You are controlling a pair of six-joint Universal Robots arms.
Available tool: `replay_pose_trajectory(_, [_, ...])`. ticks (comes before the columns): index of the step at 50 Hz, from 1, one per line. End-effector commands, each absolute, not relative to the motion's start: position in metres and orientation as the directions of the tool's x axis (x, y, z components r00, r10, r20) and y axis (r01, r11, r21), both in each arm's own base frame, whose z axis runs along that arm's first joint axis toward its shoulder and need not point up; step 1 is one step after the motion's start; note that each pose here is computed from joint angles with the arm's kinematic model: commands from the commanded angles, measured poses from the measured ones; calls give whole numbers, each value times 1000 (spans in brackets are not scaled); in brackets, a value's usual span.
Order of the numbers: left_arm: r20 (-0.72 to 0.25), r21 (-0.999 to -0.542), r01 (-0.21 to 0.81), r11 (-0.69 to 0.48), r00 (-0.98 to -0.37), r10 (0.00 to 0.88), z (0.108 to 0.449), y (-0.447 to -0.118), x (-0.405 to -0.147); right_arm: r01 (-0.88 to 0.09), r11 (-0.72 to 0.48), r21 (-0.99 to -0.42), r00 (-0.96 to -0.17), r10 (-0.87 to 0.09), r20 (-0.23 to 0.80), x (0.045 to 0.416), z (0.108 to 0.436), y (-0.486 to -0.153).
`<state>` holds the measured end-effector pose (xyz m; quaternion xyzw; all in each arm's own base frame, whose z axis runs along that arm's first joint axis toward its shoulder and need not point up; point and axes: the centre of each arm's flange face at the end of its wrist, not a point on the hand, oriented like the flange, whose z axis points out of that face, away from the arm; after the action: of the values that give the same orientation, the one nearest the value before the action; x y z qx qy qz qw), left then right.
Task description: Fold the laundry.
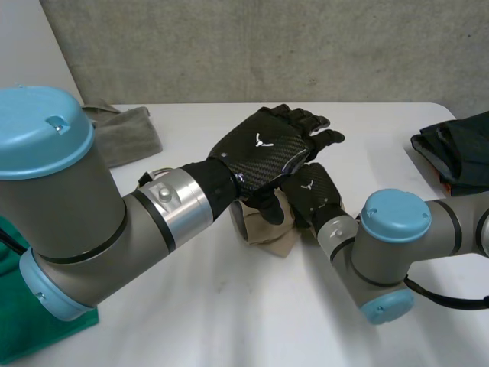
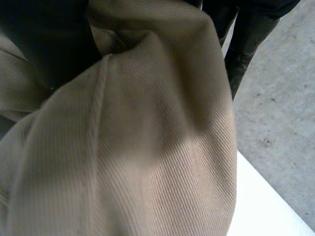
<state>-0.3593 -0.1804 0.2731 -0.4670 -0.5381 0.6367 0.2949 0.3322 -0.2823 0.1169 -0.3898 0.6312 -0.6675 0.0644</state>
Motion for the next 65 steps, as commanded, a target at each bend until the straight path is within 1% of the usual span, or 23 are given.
replay_pose_trajectory(1, [-287, -958, 119, -261, -414, 864, 282, -185, -353, -389, -244, -888, -737, -497, 459, 321, 139, -322])
replay_pose_trajectory(5, [-296, -955, 117, -273, -437, 849, 289, -188, -345, -386, -292, -875, -779, -406, 479, 300, 165, -360])
replay_pose_trajectory(7, [-300, -953, 114, -279, -454, 839, 293, -192, -341, -381, -316, -869, -790, -377, 483, 291, 176, -374])
replay_pose_trajectory(9, [-303, -952, 111, -285, -466, 831, 297, -196, -338, -370, -371, -852, -798, -342, 496, 273, 196, -399])
replay_pose_trajectory(12, [-307, -950, 108, -292, -474, 825, 300, -197, -336, -363, -417, -833, -805, -310, 506, 256, 213, -417])
replay_pose_trajectory(13, [-308, -950, 107, -293, -473, 825, 300, -196, -336, -365, -441, -820, -810, -285, 513, 242, 223, -429])
replay_pose_trajectory(19, [-307, -950, 108, -292, -471, 827, 300, -196, -336, -387, -496, -778, -838, -163, 521, 185, 259, -470])
replay_pose_trajectory(23, [-306, -951, 107, -291, -473, 826, 300, -196, -336, -370, -502, -782, -870, -109, 481, 135, 275, -493])
replay_pose_trajectory(24, [-307, -950, 106, -293, -473, 826, 300, -197, -336, -357, -506, -785, -878, -104, 467, 113, 278, -501])
replay_pose_trajectory(29, [-307, -951, 109, -290, -467, 829, 297, -196, -338, -330, -537, -777, -882, -117, 456, 63, 270, -521])
replay_pose_trajectory(31, [-307, -951, 111, -289, -465, 831, 296, -196, -339, -324, -531, -783, -876, -143, 460, 43, 252, -528])
replay_pose_trajectory(34, [-304, -952, 114, -284, -464, 832, 294, -196, -339, -318, -523, -791, -868, -175, 465, 25, 231, -534])
replay_pose_trajectory(37, [-298, -954, 123, -272, -462, 835, 288, -198, -340, -318, -520, -793, -865, -184, 467, 1, 204, -540])
replay_pose_trajectory(38, [-295, -955, 126, -267, -460, 837, 286, -199, -341, -309, -511, -802, -869, -191, 456, -9, 188, -543])
replay_pose_trajectory(41, [-289, -957, 136, -255, -458, 840, 280, -200, -342, -277, -483, -831, -884, -210, 417, -20, 166, -545])
replay_pose_trajectory(42, [-287, -958, 137, -252, -458, 841, 279, -200, -342, -244, -461, -853, -893, -237, 384, -24, 153, -545])
replay_pose_trajectory(46, [-279, -960, 145, -239, -449, 849, 273, -199, -344, -167, -409, -897, -893, -322, 313, -25, 131, -540])
replay_pose_trajectory(49, [-279, -960, 149, -236, -448, 850, 272, -198, -345, -155, -400, -903, -884, -352, 307, -26, 126, -537])
replay_pose_trajectory(55, [-285, -959, 150, -242, -460, 841, 274, -196, -347, -156, -396, -905, -882, -356, 308, -31, 120, -535])
replay_pose_trajectory(60, [-282, -959, 146, -242, -454, 845, 274, -193, -348, -157, -395, -905, -888, -344, 304, -32, 122, -534])
replay_pose_trajectory(63, [-282, -959, 146, -241, -450, 848, 274, -191, -349, -160, -401, -902, -904, -307, 296, -33, 137, -531])
replay_pose_trajectory(64, [-282, -959, 145, -243, -450, 847, 274, -191, -349, -164, -410, -897, -909, -291, 299, -34, 147, -529])
replay_pose_trajectory(65, [-283, -959, 144, -244, -448, 848, 275, -190, -350, -171, -426, -889, -918, -259, 301, -34, 171, -523])
